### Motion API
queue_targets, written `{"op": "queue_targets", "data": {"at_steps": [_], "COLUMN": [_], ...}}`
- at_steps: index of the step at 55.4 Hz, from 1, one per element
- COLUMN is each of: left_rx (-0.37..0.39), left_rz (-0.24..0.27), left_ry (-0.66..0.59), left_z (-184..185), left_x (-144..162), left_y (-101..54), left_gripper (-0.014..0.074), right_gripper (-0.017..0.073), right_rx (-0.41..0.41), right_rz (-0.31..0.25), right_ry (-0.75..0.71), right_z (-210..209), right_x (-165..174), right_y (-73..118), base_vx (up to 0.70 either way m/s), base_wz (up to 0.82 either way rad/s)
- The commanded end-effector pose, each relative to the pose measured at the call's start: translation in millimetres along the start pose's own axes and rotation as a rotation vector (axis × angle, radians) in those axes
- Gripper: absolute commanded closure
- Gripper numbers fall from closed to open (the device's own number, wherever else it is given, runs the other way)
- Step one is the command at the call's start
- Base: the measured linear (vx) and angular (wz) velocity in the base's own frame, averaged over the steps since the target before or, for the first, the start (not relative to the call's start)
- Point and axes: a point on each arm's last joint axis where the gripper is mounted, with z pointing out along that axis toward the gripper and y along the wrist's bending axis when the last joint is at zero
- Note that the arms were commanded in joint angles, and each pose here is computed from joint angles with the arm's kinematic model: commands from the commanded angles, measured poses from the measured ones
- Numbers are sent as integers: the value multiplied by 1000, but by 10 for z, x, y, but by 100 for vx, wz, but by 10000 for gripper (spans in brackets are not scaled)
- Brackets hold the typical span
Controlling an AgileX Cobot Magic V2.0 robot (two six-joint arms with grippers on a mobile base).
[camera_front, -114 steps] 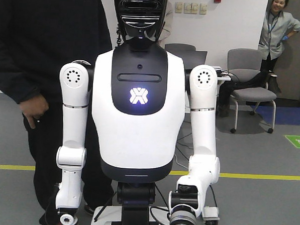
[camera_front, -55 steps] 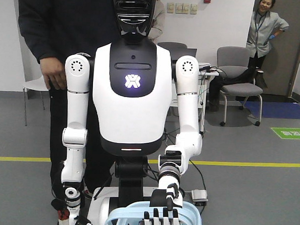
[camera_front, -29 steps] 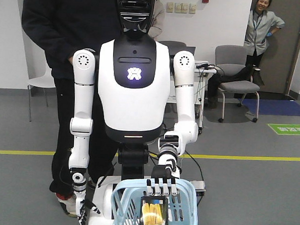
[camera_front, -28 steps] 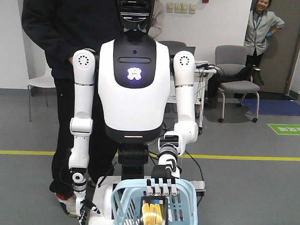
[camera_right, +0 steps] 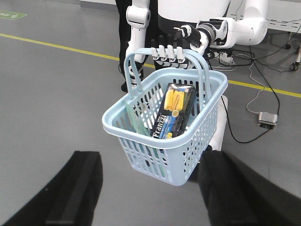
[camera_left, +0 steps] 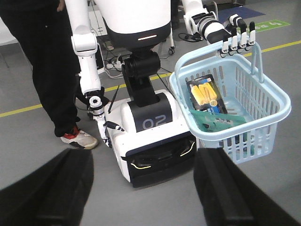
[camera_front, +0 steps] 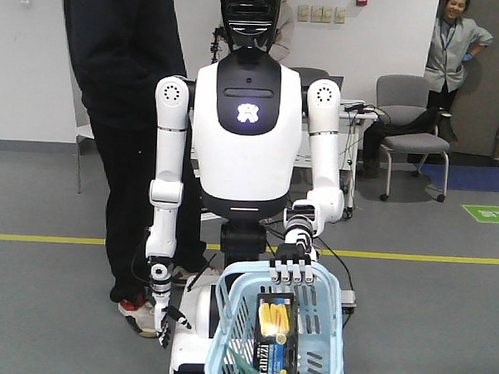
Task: Pick snacks and fruit into basket
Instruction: 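Drive away from the other robot and its basket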
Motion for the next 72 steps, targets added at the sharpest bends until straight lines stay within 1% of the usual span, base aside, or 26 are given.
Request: {"op": "queue_targets", "data": {"at_steps": [1,45,72], "left_rx": [-43,-43,-43], "left_rz": [-12,-12,-12], "left_ry": [-92,-92,-92], "left_z": [-28,-28,-28], "left_x": [-148,-148,-148], "left_y": [43,43,43], "left_gripper": [59,59,59], "right_gripper": [62,62,62], "right_rx": [35,35,35], "right_rz": [2,2,2], "right_ry": [-61,-61,-61], "right_z": [-14,-14,-14], "right_x": [-128,-128,-128], "right_y": [-31,-31,-31], "base_vx": [-18,-13,-6], "base_wz": [10,12,33]}}
